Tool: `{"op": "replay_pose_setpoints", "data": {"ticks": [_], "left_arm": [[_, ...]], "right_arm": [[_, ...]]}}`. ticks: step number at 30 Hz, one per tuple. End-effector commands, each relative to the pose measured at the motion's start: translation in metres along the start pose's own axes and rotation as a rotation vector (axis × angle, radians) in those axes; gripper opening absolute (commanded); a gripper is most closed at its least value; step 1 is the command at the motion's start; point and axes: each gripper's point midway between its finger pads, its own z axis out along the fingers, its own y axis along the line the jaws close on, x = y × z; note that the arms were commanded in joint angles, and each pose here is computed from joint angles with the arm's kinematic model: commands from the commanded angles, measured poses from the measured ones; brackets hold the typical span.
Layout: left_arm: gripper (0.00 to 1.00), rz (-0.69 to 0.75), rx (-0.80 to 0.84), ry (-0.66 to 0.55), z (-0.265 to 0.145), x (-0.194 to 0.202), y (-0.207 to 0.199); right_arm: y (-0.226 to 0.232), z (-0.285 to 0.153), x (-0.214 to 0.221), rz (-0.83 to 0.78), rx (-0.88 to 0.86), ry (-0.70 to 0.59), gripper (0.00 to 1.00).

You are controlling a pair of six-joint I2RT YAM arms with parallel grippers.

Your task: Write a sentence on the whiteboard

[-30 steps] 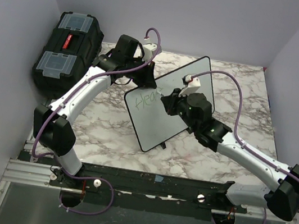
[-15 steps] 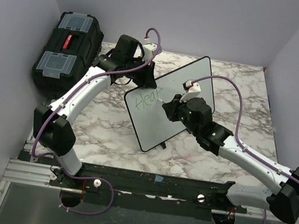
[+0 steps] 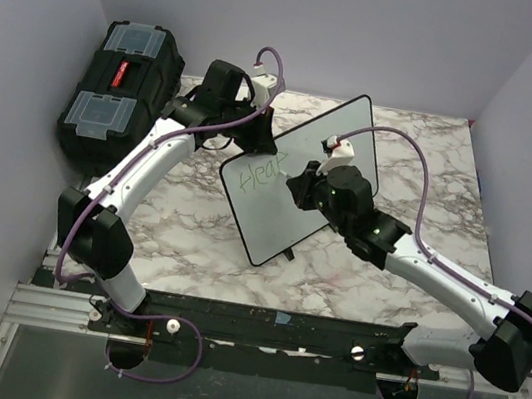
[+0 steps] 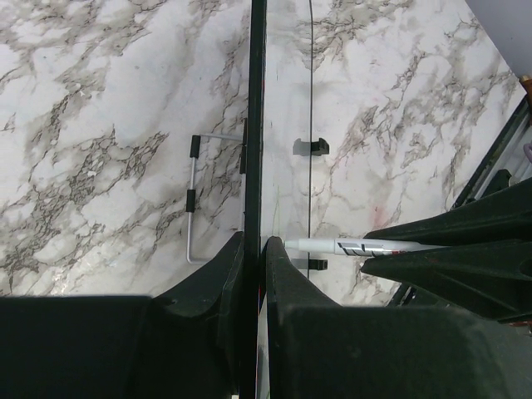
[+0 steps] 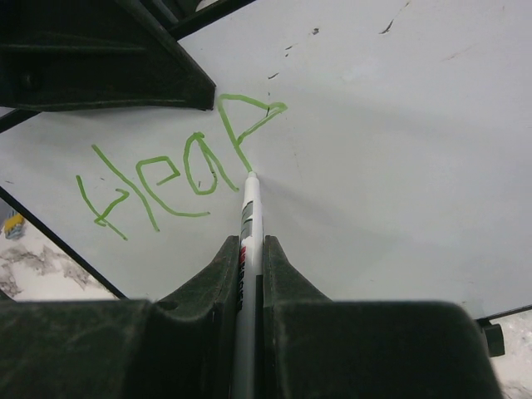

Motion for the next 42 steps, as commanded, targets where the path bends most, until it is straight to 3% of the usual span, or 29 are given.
{"op": "replay_pose_setpoints", "data": {"ticks": [1,29,42], "left_arm": [[0.00,0.115,-0.075,-0.090,-0.013,-0.024,0.008],[0.00,0.114,-0.068,-0.088,-0.012,-0.023,0.007],[0.00,0.114,-0.077,-0.088,-0.013,-0.027,0.008]], "right_arm": [[-0.003,0.006,-0.011,-0.002,0.042,-0.022,0.01],[-0.013,0.014,-0.044,-0.015,0.150,-0.111,0.01],[-0.029,-0.025,-0.084,0.006,0.207,-0.250,0.01]]}}
